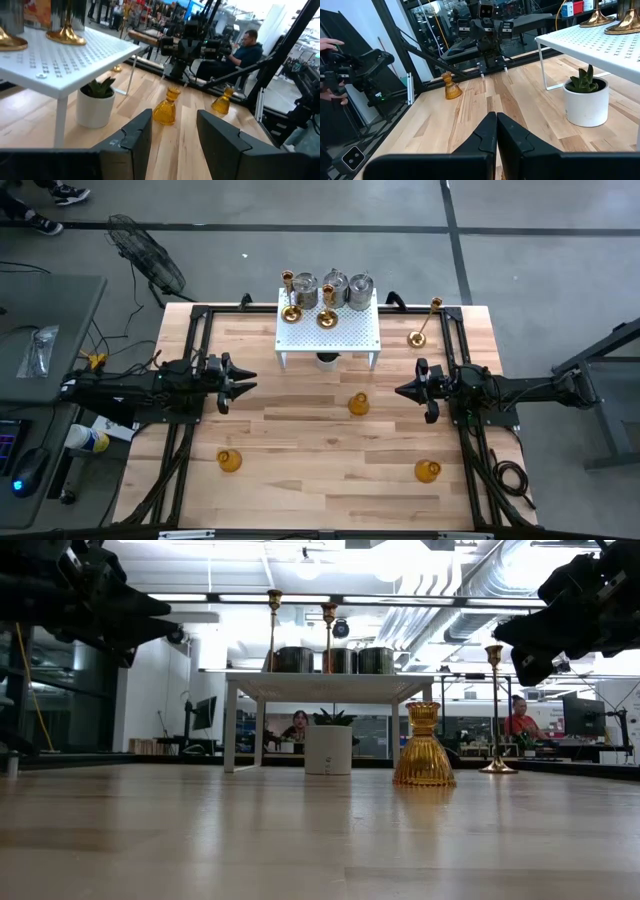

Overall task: Pick & Place candle stick holders
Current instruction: Put the gold candlestick holder on the shelf

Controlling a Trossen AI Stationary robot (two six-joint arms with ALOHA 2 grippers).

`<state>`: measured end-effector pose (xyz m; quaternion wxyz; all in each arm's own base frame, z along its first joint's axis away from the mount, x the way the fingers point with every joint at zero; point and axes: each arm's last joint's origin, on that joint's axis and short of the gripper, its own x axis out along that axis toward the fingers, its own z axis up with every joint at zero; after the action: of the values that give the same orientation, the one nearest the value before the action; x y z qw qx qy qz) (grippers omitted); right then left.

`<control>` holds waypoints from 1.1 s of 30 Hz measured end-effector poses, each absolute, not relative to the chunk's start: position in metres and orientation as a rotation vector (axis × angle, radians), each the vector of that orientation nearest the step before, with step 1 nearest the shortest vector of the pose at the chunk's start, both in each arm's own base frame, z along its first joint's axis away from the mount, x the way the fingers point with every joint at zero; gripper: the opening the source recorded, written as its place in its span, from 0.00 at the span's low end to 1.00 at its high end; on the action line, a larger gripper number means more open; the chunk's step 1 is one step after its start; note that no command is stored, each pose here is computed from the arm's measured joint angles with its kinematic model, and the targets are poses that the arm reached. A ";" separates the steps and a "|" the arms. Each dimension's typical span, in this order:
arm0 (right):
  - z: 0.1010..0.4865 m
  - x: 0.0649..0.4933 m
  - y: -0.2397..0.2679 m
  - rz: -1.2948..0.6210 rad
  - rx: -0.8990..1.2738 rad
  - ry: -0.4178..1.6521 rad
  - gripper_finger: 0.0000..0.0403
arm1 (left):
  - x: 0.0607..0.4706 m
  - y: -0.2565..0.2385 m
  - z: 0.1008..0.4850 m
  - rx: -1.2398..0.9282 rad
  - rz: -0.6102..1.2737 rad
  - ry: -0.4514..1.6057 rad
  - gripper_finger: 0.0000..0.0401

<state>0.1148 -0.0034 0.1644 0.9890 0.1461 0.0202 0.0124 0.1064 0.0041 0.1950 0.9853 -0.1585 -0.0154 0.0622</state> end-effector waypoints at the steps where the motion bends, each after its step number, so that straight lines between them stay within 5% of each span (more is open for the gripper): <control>1: 0.164 0.115 -0.003 0.025 0.293 0.041 0.01 | 0.106 0.004 0.194 -0.319 0.123 -0.044 0.38; 33: 0.164 0.115 -0.003 0.024 0.293 0.040 0.01 | 0.097 0.003 0.175 -0.291 0.075 -0.088 0.38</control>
<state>0.1148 -0.0035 0.1644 0.9890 0.1461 0.0201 0.0117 0.0968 0.0029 0.1747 0.9878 -0.1450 -0.0438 0.0372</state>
